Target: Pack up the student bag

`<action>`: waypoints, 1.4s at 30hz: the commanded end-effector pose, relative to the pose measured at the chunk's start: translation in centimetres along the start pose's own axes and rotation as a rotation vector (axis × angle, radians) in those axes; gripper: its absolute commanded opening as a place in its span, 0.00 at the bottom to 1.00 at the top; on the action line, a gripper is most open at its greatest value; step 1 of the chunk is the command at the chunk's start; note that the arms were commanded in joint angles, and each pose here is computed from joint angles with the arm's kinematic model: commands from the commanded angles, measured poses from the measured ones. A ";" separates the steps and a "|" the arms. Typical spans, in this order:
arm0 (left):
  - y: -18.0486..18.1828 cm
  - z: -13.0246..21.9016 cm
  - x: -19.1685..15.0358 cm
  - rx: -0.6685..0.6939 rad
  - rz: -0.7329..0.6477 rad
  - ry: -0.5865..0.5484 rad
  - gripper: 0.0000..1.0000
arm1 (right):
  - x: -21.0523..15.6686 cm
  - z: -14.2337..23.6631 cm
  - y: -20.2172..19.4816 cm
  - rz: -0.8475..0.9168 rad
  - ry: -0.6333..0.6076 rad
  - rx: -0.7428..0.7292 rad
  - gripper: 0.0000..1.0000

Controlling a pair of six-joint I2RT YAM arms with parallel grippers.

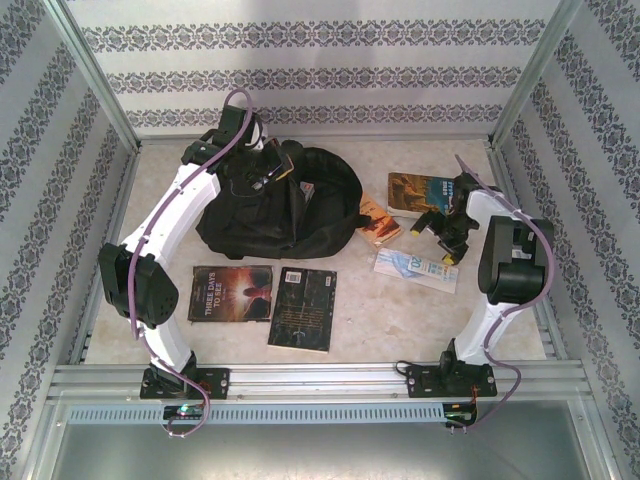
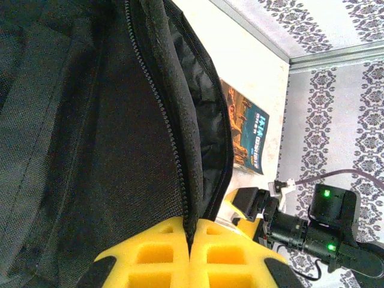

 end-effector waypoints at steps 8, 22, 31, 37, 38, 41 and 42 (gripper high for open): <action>-1.4 0.2 0.3 -0.044 -0.041 -0.008 0.00 | -8.1 0.2 -0.8 0.018 0.089 0.006 0.98; -1.0 -0.4 0.3 -0.033 -0.034 0.004 0.00 | -16.8 0.9 4.5 0.380 0.199 0.094 0.97; -0.6 -0.6 -0.1 -0.024 -0.033 0.011 0.00 | -11.9 0.4 3.9 0.351 0.118 0.063 0.97; -0.5 -0.5 -0.2 -0.026 -0.033 0.013 0.00 | -12.8 -1.8 5.0 0.435 0.197 0.016 0.97; -0.6 -0.5 -0.1 -0.028 -0.036 0.012 0.00 | -13.2 -2.0 5.2 0.444 0.207 0.015 0.97; -0.5 -0.5 -0.1 -0.025 -0.035 0.012 0.00 | -15.1 -2.3 6.0 0.470 0.238 0.039 0.96; -0.4 -0.5 -0.1 -0.023 -0.033 0.012 0.00 | -15.8 -2.3 6.4 0.480 0.249 0.054 0.96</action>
Point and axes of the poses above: each hand's point on the last joint's axis, 136 mm out from that joint toward the fingers, its own z axis back along the fingers, its own y axis along the line the jaws close on, x = y × z, the point moved 5 cm from there along z, back along the fingers, and after that the axes turned 1 degree about z, right-handed, at the moved point
